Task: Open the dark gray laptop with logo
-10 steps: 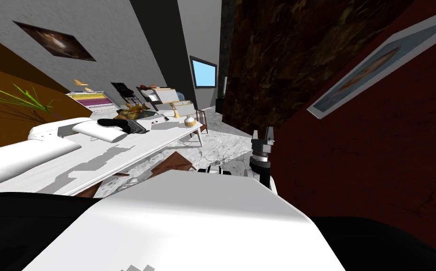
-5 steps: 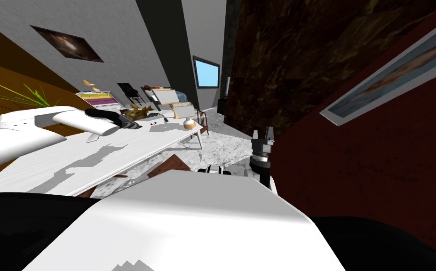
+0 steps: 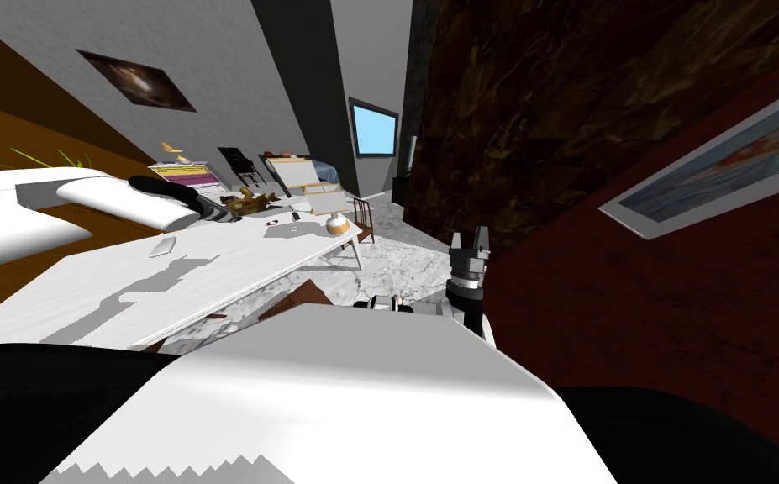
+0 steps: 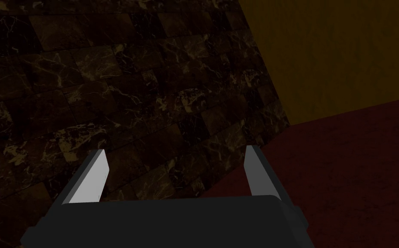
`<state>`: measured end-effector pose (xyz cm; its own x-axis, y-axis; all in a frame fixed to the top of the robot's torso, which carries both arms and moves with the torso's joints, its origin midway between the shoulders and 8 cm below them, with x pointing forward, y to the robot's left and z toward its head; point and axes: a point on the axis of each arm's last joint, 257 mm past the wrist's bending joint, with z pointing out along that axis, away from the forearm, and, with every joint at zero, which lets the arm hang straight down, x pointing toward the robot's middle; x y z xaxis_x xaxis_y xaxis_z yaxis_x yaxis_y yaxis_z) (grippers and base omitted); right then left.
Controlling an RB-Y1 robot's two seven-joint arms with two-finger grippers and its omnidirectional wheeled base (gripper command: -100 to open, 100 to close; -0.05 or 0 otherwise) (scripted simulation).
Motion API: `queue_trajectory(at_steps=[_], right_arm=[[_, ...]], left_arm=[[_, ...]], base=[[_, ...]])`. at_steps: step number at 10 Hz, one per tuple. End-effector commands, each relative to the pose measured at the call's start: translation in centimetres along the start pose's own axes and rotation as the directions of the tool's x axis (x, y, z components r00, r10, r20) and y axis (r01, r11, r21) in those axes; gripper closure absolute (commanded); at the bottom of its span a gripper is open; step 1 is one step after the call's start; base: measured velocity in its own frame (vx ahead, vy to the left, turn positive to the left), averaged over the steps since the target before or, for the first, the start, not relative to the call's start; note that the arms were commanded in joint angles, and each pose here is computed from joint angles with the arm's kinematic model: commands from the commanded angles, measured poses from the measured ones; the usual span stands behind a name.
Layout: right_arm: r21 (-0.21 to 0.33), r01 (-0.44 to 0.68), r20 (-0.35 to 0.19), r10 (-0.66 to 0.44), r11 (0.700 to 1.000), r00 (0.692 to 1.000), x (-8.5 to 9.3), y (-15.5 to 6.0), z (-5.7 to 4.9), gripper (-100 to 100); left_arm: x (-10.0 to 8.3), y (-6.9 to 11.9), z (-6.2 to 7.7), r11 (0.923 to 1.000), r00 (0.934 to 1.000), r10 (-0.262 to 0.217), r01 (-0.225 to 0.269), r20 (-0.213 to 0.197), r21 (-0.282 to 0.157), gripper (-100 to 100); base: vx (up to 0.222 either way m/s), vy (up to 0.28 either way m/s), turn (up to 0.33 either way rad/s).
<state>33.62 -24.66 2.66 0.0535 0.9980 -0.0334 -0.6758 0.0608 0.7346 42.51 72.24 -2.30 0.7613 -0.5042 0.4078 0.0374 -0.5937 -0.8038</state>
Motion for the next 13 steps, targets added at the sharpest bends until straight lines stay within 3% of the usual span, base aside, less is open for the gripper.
queue_trajectory(at_steps=[1, 3, 4, 5, 7, 8, 9, 10, 11, 12, 13], right_arm=[[0.0, 0.0, 0.0, 0.0, 1.0, 1.0, 0.0, 0.0, 0.0, 0], [0.0, 0.0, 0.0, 0.0, 1.0, 1.0, 0.0, 0.0, 0.0, 0], [0.0, 0.0, 0.0, 0.0, 1.0, 1.0, 0.0, 0.0, 0.0, 0], [0.0, 0.0, 0.0, 0.0, 1.0, 1.0, 0.0, 0.0, 0.0, 0], [0.0, 0.0, 0.0, 0.0, 1.0, 1.0, 0.0, 0.0, 0.0, 0], [0.0, 0.0, 0.0, 0.0, 1.0, 1.0, 0.0, 0.0, 0.0, 0], [0.0, 0.0, 0.0, 0.0, 1.0, 1.0, 0.0, 0.0, 0.0, 0], [0.0, 0.0, 0.0, 0.0, 1.0, 1.0, 0.0, 0.0, 0.0, 0], [0.0, 0.0, 0.0, 0.0, 1.0, 1.0, 0.0, 0.0, 0.0, 0], [0.0, 0.0, 0.0, 0.0, 1.0, 1.0, 0.0, 0.0, 0.0, 0], [0.0, 0.0, 0.0, 0.0, 1.0, 1.0, 0.0, 0.0, 0.0, 0]], left_arm=[[-1.8, -0.9, 0.7, 0.9997, 0.9994, -0.017, 0.016, 0.03, 0.017, -100], [-3.3, -1.5, 1.1, 0.9992, 0.9981, -0.03, 0.028, 0.054, 0.03, -100], [-2.9, -1.4, 1.0, 0.9993, 0.9986, -0.026, 0.025, 0.046, 0.026, -100], [-1.8, -0.9, 0.7, 0.9997, 0.9994, -0.017, 0.016, 0.03, 0.017, 100], [-0.4, -0.2, 0.1, 1.0, 1.0, -0.003, 0.003, 0.006, 0.004, 100], [-0.9, -0.4, 0.3, 0.9999, 0.9999, -0.007, 0.007, 0.015, 0.008, 100], [0.2, -1.4, 0.3, 0.9992, 0.9997, 0.0, 0.001, -0.023, 0.039, -100], [1.2, -2.4, 0.2, 0.9977, 0.9982, 0.004, 0.0, -0.059, 0.068, -100], [1.2, -2.5, 0.2, 0.9974, 0.9982, 0.008, -0.004, -0.059, 0.072, -100], [2.4, -3.9, -0.1, 0.9937, 0.9944, 0.018, -0.007, -0.104, 0.112, -100], [2.4, -4.0, -0.1, 0.9932, 0.9944, 0.022, -0.01, -0.103, 0.116, -100]], base=[[-0.038, 0.026, -0.208], [-0.043, 0.033, -0.123], [-0.023, 0.016, -0.015], [0.015, -0.006, 0.195], [0.042, -0.036, 0.173], [0.019, -0.024, 0.023], [0.078, -0.062, 0.041], [0.165, -0.11, 0.085], [0.182, -0.119, 0.031], [0.236, -0.139, 0.064], [0.188, -0.125, 0.033]])
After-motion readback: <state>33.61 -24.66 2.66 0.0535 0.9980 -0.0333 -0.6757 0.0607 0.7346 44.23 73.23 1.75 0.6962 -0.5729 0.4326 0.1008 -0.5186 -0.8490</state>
